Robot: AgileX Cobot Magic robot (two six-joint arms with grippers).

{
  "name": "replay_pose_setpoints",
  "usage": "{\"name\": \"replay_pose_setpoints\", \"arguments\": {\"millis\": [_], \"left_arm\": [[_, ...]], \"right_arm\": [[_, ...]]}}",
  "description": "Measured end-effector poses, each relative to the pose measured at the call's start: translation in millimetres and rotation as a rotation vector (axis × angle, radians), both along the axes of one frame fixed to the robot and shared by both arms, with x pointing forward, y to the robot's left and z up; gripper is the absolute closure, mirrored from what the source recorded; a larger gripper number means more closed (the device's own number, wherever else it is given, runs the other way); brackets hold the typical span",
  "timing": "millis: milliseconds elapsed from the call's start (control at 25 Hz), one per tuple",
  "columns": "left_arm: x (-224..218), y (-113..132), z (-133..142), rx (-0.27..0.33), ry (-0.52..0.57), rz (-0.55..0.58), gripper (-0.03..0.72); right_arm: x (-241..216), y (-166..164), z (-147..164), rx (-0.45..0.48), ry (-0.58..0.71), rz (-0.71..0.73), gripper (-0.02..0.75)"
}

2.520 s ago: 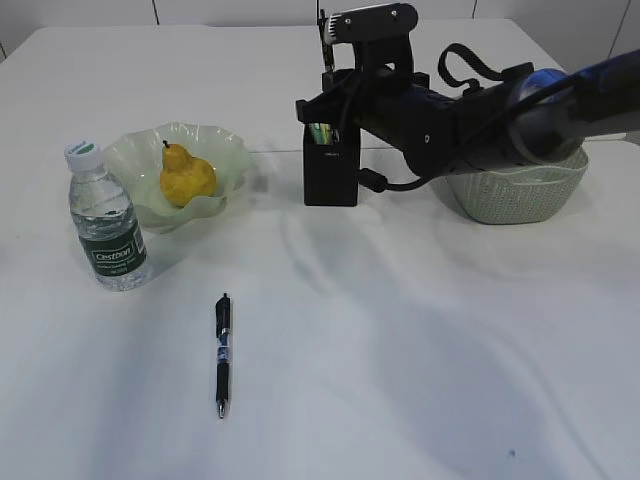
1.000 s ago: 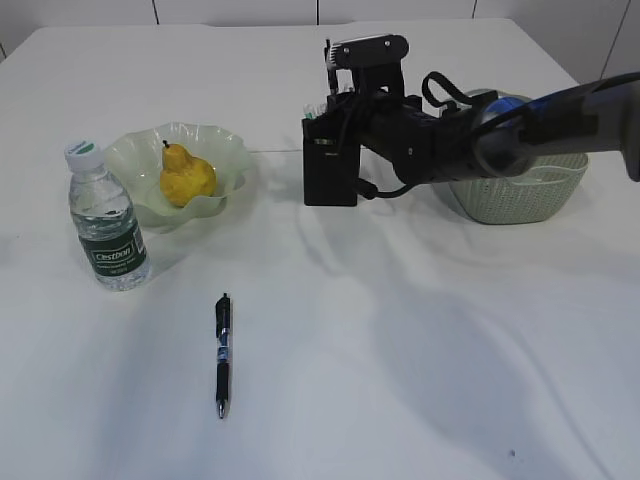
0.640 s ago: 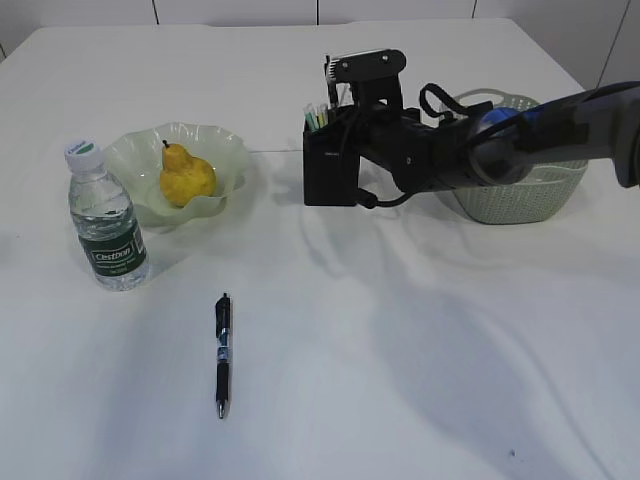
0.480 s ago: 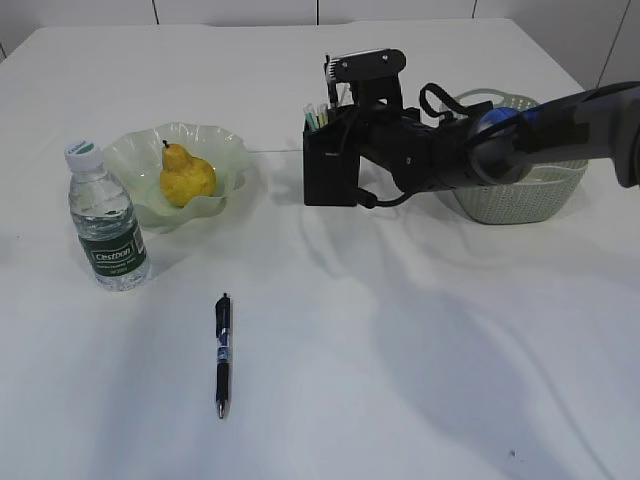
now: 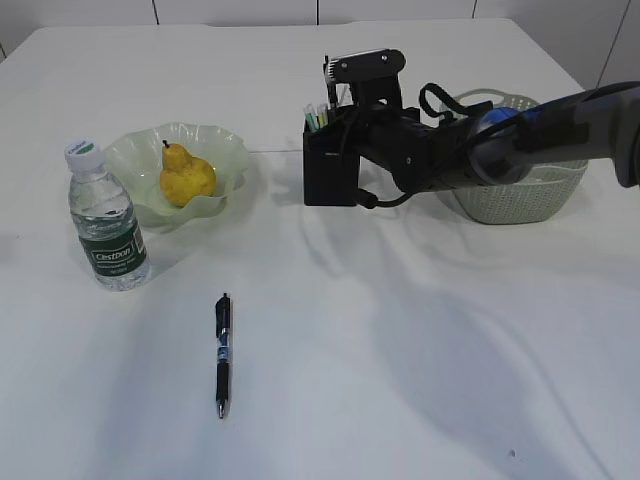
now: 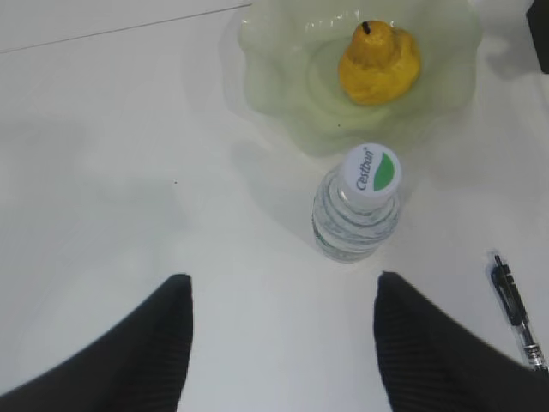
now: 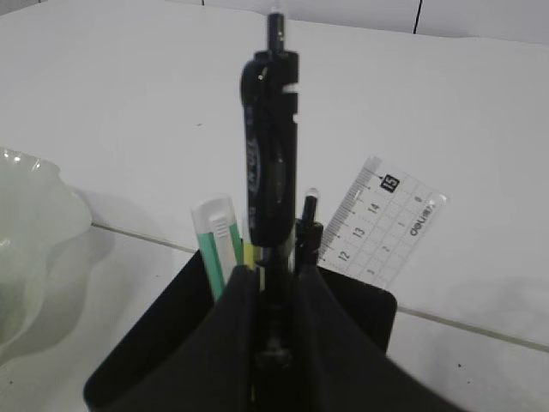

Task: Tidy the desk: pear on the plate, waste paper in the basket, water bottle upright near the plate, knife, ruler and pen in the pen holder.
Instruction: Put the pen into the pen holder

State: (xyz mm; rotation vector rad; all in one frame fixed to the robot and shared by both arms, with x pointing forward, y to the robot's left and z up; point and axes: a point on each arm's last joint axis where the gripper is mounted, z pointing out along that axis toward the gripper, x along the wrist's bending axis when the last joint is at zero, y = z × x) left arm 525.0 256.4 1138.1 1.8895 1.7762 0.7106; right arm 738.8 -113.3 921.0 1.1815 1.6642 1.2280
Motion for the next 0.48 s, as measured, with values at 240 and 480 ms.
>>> {"name": "replay_pose_setpoints", "arguments": {"millis": [240,480], "left_arm": [[0.2,-0.2,0.2,-0.002,-0.004,-0.001,0.221],[0.2,-0.4,0.2,-0.005,-0.003,-0.001,0.221]], "right_arm": [[-0.1,0.0,-0.3,-0.001,0.004,0.001,0.654],[-0.2,0.2,-0.5,-0.005,0.004,0.003,0.643]]}}
